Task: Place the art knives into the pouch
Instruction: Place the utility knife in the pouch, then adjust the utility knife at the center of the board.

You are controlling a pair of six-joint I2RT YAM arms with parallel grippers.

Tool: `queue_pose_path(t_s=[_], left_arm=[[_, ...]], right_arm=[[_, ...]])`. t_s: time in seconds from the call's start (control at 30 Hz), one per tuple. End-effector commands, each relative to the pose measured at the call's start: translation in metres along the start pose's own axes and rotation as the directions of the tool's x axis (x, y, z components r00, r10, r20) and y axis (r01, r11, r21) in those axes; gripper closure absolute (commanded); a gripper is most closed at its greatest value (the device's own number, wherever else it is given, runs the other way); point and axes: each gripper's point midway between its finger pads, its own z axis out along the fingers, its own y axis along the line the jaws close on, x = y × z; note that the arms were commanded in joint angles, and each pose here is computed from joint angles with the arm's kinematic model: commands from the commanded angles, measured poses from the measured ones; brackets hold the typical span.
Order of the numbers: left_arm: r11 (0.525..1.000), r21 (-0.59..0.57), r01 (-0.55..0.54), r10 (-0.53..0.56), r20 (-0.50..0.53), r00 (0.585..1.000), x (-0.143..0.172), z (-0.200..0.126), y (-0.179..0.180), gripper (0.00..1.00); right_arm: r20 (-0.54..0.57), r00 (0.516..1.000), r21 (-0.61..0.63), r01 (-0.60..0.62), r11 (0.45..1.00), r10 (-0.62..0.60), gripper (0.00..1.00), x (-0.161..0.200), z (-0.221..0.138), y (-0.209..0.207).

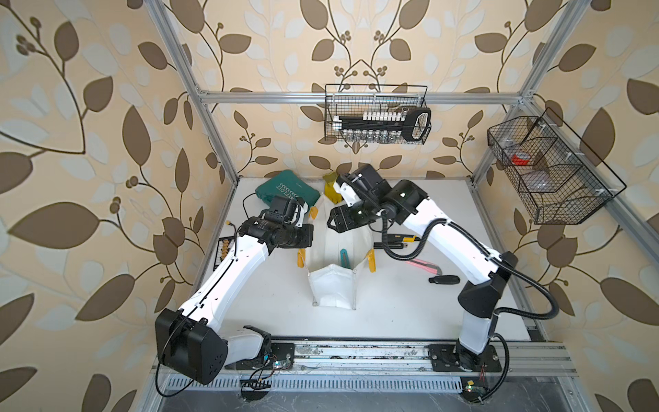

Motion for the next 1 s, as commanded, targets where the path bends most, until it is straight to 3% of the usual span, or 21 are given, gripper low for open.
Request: queue_pose_path(t_s=[0.0,0.03,0.1,0.27,0.4,0.5,0.57,0.63,0.83,0.9,0.97], left_arm=[[1.0,0.01,-0.009,0.008,0.09,0.996,-0.015,-0.014,-0.002,1.0],[1.0,0.007,-0.01,0.009,0.09,0.996,-0.015,-0.013,-0.001,1.0],[1.0,-0.003,-0.013,0.013,0.09,0.996,-0.014,-0.013,0.001,1.0],[1.0,-0.009,-0.013,0.013,0.089,0.996,-0.012,-0.013,0.002,1.0],[1.0,-0.013,-0.012,0.014,0.098,0.995,-0.013,-0.015,0.003,1.0],[1.0,-0.024,-0.014,0.016,0.097,0.995,-0.012,-0.014,0.005,1.0],[0.999,-0.029,-0.014,0.017,0.095,0.995,-0.012,-0.014,0.005,1.0],[0.999,-0.031,-0.015,0.018,0.095,0.995,-0.012,-0.015,0.006,1.0],[0.999,-0.032,-0.017,0.02,0.092,0.996,-0.011,-0.014,0.006,1.0],[0.999,-0.029,-0.02,0.022,0.085,0.996,-0.01,-0.014,0.005,1.0],[0.999,-0.029,-0.02,0.023,0.087,0.996,-0.011,-0.014,0.005,1.0]], right_arm=[[-0.001,1.0,0.14,-0.011,0.99,0.011,0.17,0.007,-0.035,-0.041],[0.001,1.0,0.173,-0.025,0.985,0.026,0.14,0.01,-0.041,-0.054],[0.003,0.998,0.235,-0.064,0.97,0.065,0.01,0.019,-0.053,-0.082],[0.028,0.977,0.398,-0.207,0.894,0.213,0.0,0.055,-0.084,-0.159],[0.002,0.918,0.5,-0.345,0.795,0.397,0.0,0.106,-0.09,-0.224],[0.006,0.914,0.543,-0.343,0.766,0.405,0.0,0.135,-0.088,-0.241],[0.065,0.892,0.58,-0.399,0.71,0.448,0.0,0.158,-0.088,-0.257],[0.105,0.827,0.54,-0.514,0.666,0.553,0.0,0.182,-0.084,-0.271],[0.163,0.537,0.386,-0.807,0.447,0.828,0.0,0.243,-0.06,-0.312],[0.149,0.483,0.391,-0.83,0.397,0.863,0.0,0.259,-0.052,-0.323],[0.127,0.465,0.42,-0.826,0.377,0.876,0.01,0.27,-0.047,-0.332]])
